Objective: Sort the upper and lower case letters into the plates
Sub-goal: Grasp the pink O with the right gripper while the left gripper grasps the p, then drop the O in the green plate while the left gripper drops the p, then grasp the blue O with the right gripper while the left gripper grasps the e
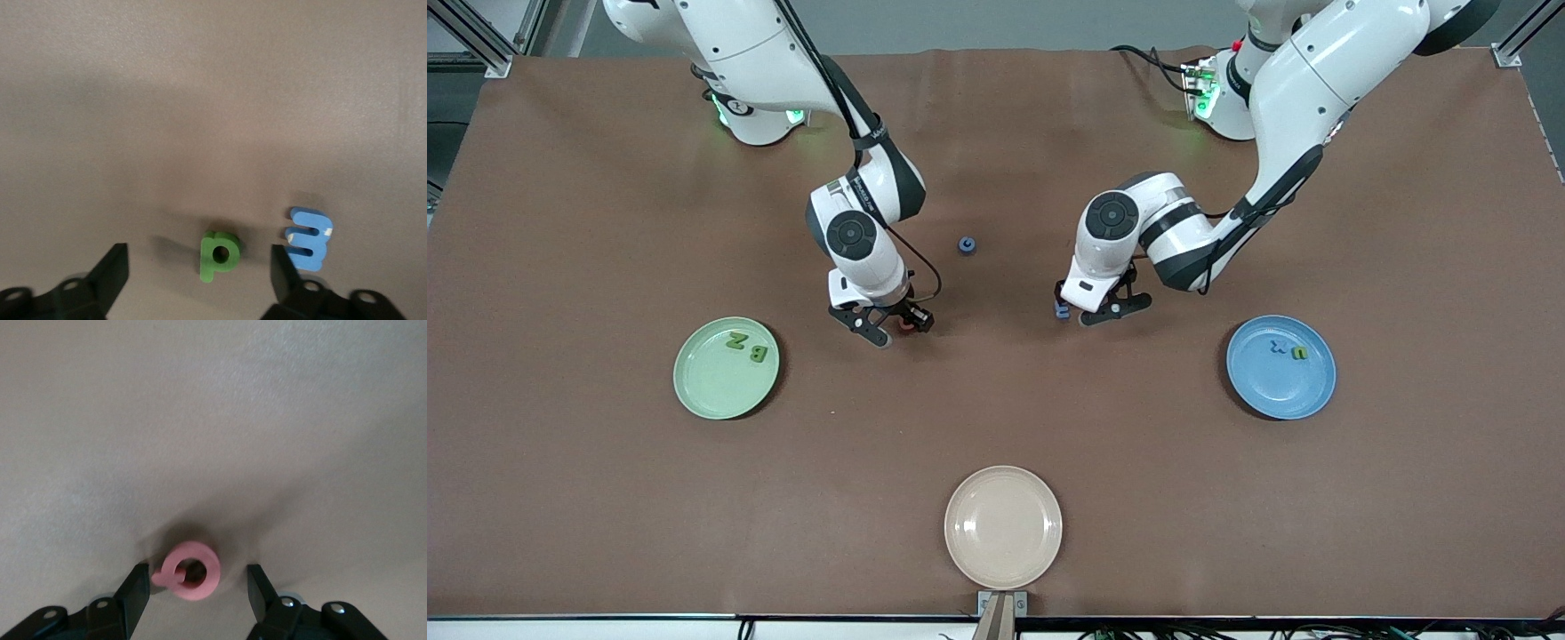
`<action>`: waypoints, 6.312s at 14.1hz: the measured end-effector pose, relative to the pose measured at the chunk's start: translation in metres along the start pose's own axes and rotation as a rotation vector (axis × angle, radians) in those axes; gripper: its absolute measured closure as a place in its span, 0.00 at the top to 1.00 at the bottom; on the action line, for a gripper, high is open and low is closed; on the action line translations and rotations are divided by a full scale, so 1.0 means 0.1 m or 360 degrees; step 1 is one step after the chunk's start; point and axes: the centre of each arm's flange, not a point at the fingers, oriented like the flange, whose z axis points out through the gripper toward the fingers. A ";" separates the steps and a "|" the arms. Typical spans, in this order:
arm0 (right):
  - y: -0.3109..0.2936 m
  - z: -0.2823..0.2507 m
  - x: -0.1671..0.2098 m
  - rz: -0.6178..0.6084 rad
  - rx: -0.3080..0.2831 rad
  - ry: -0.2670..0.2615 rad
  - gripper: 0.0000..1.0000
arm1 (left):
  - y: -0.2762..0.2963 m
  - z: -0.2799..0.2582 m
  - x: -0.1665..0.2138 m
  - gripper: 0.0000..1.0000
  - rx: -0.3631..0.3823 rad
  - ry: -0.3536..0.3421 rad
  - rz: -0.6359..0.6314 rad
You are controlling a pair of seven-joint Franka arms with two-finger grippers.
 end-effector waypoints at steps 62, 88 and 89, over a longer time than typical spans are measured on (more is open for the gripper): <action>-0.39 -0.18 -1.30 0.0012 -0.0105 0.0031 1.00 | -1.03 -0.78 0.98 1.00 -0.0033 0.0181 0.0265; -0.22 -0.03 -1.87 -0.0034 -0.0077 0.0067 0.34 | 0.50 0.06 -0.01 0.61 -0.0108 0.0063 0.0171; -0.22 -0.10 -1.72 -0.0052 -0.0083 0.0067 0.34 | 0.51 0.04 -0.01 0.50 -0.0113 0.0066 0.0171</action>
